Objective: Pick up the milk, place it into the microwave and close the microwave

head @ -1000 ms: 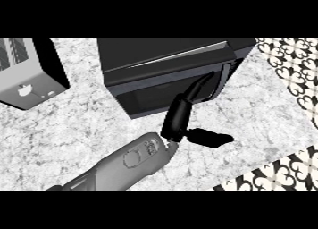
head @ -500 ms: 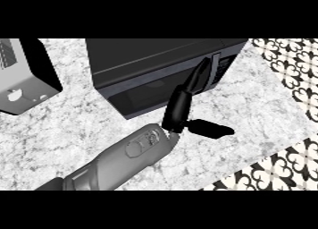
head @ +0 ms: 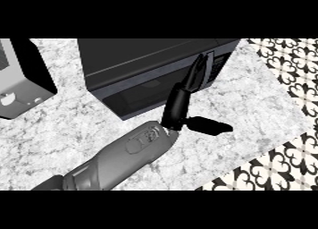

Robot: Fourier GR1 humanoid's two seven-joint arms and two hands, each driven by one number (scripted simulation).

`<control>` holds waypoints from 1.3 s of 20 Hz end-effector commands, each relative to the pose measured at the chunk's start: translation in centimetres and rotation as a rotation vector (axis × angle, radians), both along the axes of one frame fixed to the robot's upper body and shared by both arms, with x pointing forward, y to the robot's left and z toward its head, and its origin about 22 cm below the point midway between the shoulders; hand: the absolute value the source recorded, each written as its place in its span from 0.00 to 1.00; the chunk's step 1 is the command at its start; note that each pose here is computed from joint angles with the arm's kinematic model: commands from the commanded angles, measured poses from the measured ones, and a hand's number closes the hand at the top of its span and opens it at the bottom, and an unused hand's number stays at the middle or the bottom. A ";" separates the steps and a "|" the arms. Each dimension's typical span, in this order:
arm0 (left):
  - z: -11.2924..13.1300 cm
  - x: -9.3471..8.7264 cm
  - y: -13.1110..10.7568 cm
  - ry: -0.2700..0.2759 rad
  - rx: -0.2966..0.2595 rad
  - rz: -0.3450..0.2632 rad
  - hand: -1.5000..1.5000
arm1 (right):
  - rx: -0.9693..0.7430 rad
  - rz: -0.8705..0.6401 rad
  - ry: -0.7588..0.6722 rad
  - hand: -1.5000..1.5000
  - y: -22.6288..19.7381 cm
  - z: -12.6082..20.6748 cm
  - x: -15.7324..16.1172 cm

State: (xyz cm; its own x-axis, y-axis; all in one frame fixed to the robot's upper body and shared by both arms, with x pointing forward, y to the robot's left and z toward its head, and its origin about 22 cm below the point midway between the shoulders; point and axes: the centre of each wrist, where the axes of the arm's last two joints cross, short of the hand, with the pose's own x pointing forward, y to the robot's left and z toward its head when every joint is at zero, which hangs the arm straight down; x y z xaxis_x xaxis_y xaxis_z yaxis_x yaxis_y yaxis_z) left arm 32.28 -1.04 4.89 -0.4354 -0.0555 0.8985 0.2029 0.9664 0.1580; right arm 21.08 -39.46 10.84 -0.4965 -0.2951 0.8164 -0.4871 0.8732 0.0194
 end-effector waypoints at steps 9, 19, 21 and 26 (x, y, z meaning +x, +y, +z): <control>0.5 1.4 0.1 -0.007 -0.020 0.040 0.00 | -0.012 0.024 -0.010 0.00 -0.7 1.6 1.0; 0.2 1.5 0.1 -0.019 -0.029 0.048 0.00 | -0.007 0.040 -0.004 0.00 -1.5 2.4 1.3; 0.4 1.7 0.1 -0.020 -0.040 0.053 0.00 | 0.000 0.059 -0.001 0.00 -1.3 2.1 1.3; 0.2 1.6 0.1 -0.021 -0.044 0.042 0.00 | -0.015 0.066 0.006 0.00 -1.6 2.7 1.6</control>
